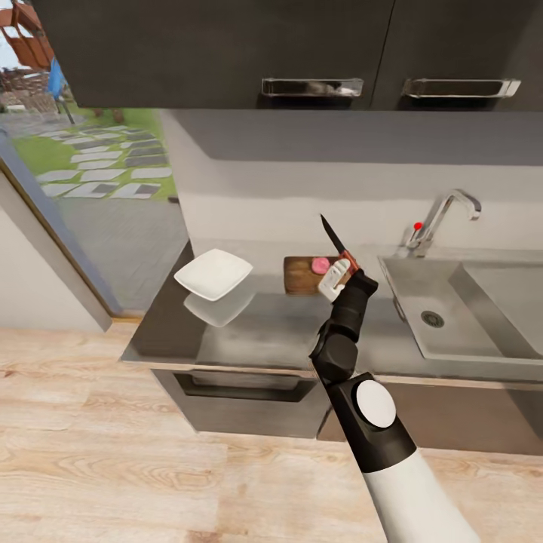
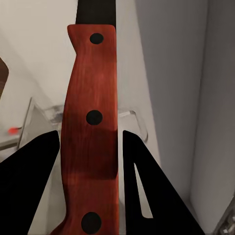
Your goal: In the kitchen, take the Vidalia onion out of the sink, dice it on the chopping board with the paring knife, put the diced onion into the bowl on the countertop, then place both the paring knife and the chopping board into the sink.
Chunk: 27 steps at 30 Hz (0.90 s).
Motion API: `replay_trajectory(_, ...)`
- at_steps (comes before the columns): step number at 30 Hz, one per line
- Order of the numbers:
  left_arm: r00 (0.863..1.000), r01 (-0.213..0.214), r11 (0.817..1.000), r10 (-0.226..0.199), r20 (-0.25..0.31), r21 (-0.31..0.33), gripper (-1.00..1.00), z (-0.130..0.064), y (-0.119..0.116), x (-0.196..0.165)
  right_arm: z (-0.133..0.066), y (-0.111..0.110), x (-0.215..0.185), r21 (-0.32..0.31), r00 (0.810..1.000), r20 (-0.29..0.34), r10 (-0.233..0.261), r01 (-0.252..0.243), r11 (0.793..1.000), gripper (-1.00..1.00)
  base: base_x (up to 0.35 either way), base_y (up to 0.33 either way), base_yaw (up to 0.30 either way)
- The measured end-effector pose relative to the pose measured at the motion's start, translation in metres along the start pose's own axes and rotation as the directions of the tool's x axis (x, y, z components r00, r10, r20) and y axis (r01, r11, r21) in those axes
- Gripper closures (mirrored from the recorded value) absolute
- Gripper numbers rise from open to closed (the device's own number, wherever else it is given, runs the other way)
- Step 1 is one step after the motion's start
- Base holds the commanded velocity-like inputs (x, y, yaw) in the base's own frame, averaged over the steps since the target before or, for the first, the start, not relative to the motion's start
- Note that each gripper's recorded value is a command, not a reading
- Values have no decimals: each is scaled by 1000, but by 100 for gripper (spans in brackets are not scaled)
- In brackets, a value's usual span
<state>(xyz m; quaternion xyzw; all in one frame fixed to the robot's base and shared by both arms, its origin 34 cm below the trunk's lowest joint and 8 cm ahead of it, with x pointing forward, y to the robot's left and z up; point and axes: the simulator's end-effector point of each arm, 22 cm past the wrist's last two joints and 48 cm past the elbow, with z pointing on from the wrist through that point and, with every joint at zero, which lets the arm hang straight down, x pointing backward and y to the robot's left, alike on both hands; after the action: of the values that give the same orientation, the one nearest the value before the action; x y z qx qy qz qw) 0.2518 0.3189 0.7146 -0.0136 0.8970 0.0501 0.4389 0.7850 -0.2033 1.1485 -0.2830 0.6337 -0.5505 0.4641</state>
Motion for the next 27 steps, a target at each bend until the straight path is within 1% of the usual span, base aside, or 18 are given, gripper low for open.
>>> replay_trajectory(10, 1000, -2, 1000, 2, -8, 0, -100, -2, 0, 3, 0, 4, 0, -7, 1000, -1, -8, 8, 1000, 100, 136, -183, 0)
replay_trajectory(15, 1000, -2, 1000, 2, -12, 1, -100, -3, 0, 4, 0, 8, 1, -13, 1000, -2, -14, 14, 1000, 100, 57, -94, 0)
replay_trajectory(17, 1000, -2, 1000, 2, -13, 1, -100, -3, 0, 4, 1, 12, 1, -20, 1000, -3, -21, 21, 1000, 100, 17, -29, 0)
replay_trajectory(20, 1000, -2, 1000, 2, -13, 1, -100, -3, 0, 5, 1, 26, 3, -43, 999, -4, -46, 46, 998, 100, 6, -11, 0)
replay_trajectory(24, 1000, -2, 1000, 2, -13, 1, -100, -3, 0, 5, -6, 43, -6, -69, 996, 23, -81, 82, 994, 100, 2, -3, 0)
replay_trajectory(27, 1000, -2, 1000, 2, -13, 1, -100, -3, 0, 5, -8, 48, -10, -74, 995, 36, -91, 94, 993, 100, 0, 0, 0)
